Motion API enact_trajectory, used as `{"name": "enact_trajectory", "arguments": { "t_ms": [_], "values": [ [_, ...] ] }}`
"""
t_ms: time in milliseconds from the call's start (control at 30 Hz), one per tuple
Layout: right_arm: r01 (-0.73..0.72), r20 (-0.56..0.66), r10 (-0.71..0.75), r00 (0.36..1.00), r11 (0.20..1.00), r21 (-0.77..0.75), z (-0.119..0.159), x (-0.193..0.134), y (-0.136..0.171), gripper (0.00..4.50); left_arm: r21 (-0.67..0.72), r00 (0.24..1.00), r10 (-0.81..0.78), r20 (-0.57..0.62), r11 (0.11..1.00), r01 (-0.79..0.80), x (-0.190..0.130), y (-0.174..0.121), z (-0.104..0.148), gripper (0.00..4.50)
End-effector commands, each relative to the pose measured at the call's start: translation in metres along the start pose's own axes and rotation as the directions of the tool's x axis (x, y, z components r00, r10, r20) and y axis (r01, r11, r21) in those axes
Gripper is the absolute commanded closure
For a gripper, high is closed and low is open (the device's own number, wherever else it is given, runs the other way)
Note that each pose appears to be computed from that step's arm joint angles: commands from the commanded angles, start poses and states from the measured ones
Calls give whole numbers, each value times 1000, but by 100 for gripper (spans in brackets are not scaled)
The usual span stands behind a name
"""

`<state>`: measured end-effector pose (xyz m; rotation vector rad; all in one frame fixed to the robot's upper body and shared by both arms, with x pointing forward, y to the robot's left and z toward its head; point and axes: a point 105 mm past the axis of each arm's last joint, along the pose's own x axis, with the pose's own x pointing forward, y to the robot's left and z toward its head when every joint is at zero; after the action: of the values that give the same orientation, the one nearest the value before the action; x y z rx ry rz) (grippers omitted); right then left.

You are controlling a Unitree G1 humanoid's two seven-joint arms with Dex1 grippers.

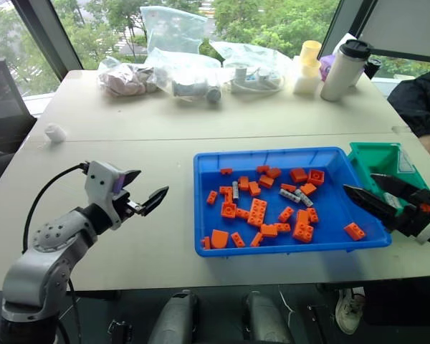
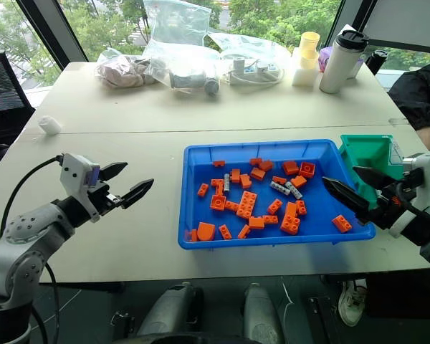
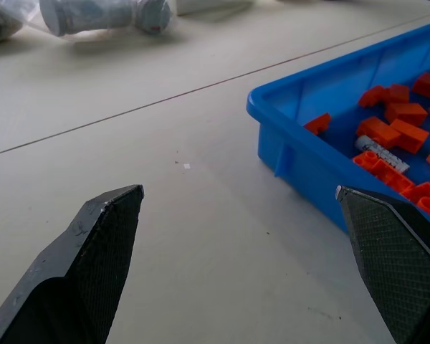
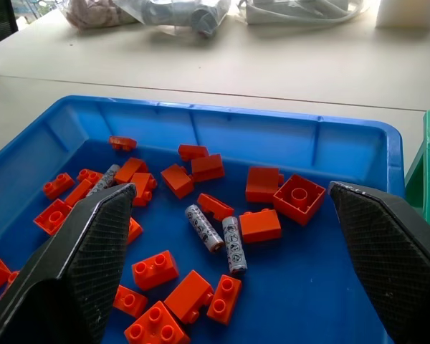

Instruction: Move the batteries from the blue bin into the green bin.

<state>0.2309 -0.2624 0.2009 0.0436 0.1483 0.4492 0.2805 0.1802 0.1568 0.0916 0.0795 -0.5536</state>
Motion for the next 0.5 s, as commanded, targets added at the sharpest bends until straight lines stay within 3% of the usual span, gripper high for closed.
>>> {"name": "enact_trajectory", "arguments": {
  "t_ms": [33,500],
  "values": [
    [-12,29,14,999,999,-46,10,-2,8,4,14,999,-10,38,1000,9,1,-2,9,0],
    [-12,32,14,999,999,-40,8,-1,9,4,8,999,-3,47,1000,3,1,-2,10,0]
  ]
}}
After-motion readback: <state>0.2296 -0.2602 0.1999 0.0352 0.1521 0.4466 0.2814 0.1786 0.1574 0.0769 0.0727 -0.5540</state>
